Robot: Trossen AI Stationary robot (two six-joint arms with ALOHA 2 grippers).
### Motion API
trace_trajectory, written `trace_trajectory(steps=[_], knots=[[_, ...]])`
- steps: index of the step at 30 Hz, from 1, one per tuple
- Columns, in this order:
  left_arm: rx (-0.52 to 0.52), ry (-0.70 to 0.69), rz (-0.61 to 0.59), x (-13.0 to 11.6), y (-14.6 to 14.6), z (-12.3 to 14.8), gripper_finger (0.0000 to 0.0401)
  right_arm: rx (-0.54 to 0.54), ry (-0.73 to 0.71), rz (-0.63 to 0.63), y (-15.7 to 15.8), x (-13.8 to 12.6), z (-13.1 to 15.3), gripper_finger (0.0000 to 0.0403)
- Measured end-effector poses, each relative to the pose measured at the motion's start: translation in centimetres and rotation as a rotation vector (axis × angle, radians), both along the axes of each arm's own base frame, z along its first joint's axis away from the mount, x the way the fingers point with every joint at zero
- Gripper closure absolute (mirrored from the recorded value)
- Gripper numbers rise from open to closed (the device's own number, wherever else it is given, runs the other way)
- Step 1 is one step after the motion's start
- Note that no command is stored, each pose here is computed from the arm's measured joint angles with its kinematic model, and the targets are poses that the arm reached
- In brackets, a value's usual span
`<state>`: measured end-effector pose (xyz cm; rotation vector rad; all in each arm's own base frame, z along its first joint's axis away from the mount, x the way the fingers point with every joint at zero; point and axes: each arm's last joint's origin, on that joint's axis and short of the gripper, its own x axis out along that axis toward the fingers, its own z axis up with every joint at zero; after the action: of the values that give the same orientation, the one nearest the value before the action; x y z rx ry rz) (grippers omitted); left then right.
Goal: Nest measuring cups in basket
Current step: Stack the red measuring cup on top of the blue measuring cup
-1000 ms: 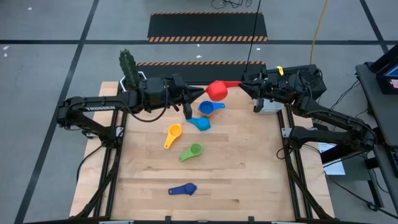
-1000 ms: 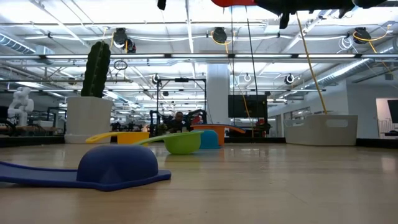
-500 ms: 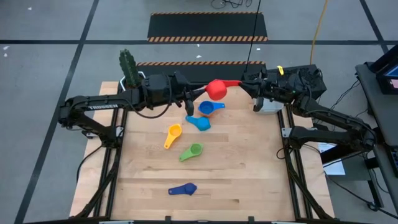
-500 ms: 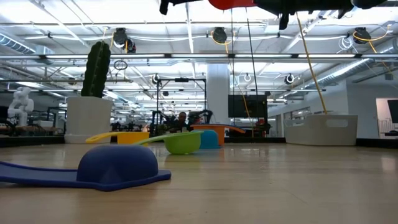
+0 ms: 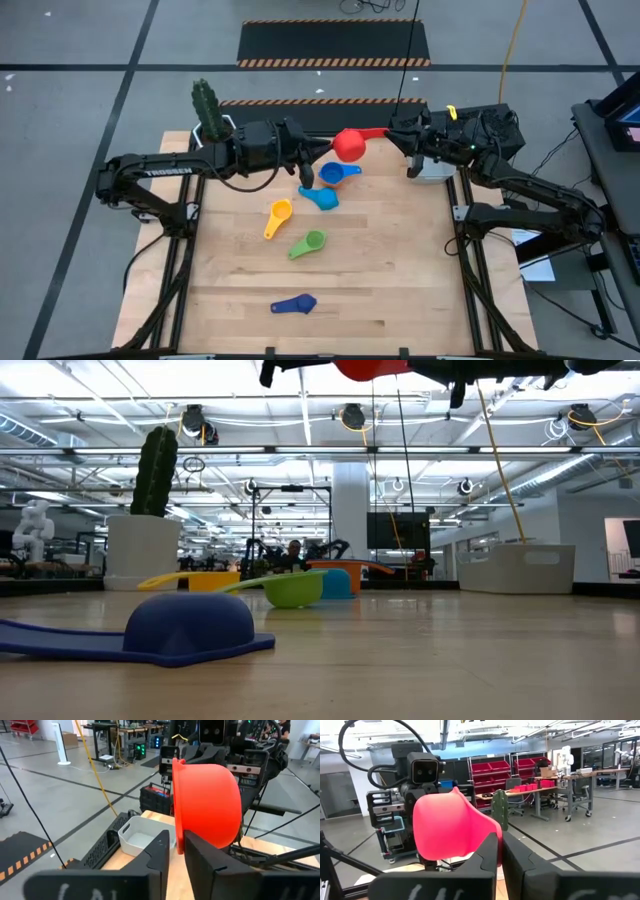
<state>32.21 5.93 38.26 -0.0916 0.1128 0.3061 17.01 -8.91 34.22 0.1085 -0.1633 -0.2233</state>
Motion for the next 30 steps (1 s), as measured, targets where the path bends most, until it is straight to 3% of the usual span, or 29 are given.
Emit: trace_trajectory(steps=[5,13,17,30], knots=[[-0.009,-0.002,0.011,-0.01,0.03,-0.01,0.0350,0.000,0.000,0.001,0.01,0.00,0.00,0.0403],[-0.040,0.004,0.038,-0.08,0.23,-0.16,0.0266,0.001,0.001,0.000,0.00,0.00,-0.01,0.0403],[-0.037,0.011,0.038,-0.08,0.23,-0.21,0.0242,0.001,0.001,-0.001,0.00,0.01,-0.01,0.0403],[-0.048,-0.012,0.004,-0.39,-0.16,0.25,0.0267,0.002,0.001,0.001,0.01,0.03,-0.02,0.0403]])
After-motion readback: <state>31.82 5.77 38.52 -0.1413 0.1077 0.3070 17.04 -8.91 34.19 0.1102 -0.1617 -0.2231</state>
